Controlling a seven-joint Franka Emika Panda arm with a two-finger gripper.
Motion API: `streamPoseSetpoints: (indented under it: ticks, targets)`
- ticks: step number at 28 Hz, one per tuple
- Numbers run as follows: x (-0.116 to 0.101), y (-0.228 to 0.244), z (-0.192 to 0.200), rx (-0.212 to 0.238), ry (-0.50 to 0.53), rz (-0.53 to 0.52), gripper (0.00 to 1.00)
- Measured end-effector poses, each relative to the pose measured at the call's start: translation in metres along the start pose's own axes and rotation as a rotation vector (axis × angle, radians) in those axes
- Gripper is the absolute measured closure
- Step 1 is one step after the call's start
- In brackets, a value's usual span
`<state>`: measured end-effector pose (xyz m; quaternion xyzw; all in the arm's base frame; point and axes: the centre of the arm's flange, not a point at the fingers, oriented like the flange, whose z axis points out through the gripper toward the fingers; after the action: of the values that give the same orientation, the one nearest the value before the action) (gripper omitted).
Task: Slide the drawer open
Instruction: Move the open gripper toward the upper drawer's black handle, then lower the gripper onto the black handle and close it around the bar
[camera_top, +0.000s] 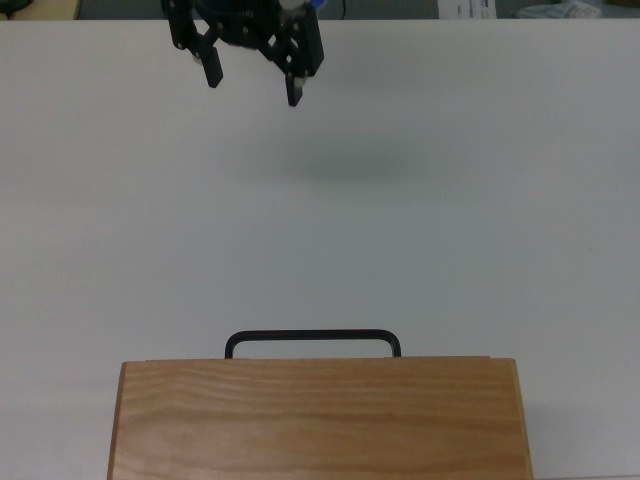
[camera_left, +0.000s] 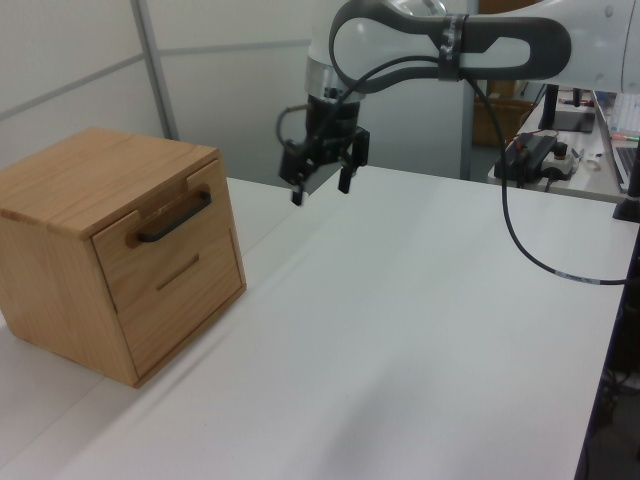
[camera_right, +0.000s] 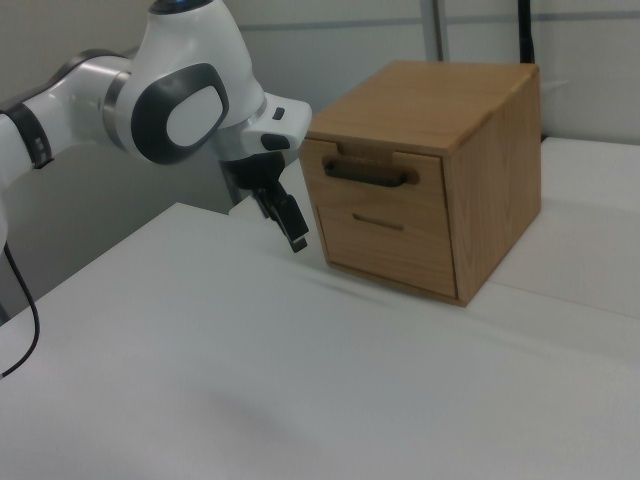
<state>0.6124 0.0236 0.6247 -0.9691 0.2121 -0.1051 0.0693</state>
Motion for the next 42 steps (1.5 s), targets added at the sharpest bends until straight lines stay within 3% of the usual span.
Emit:
streamPoseSetpoints:
  ticks: [8, 11, 16, 26, 29, 42]
  targets:
    - [0.027, -0.008, 0.017, 0.092, 0.132, 0.517, 0.01]
    - [0.033, -0.011, 0.028, 0.088, 0.182, 0.697, 0.02]
    - [0.032, -0.035, 0.054, 0.085, 0.237, 0.859, 0.01]
    - [0.036, -0.079, 0.086, 0.253, 0.332, 0.851, 0.04]
    - [0.041, -0.083, 0.091, 0.286, 0.372, 0.838, 0.04]
    - [0.073, -0.095, 0.130, 0.298, 0.432, 0.832, 0.22]
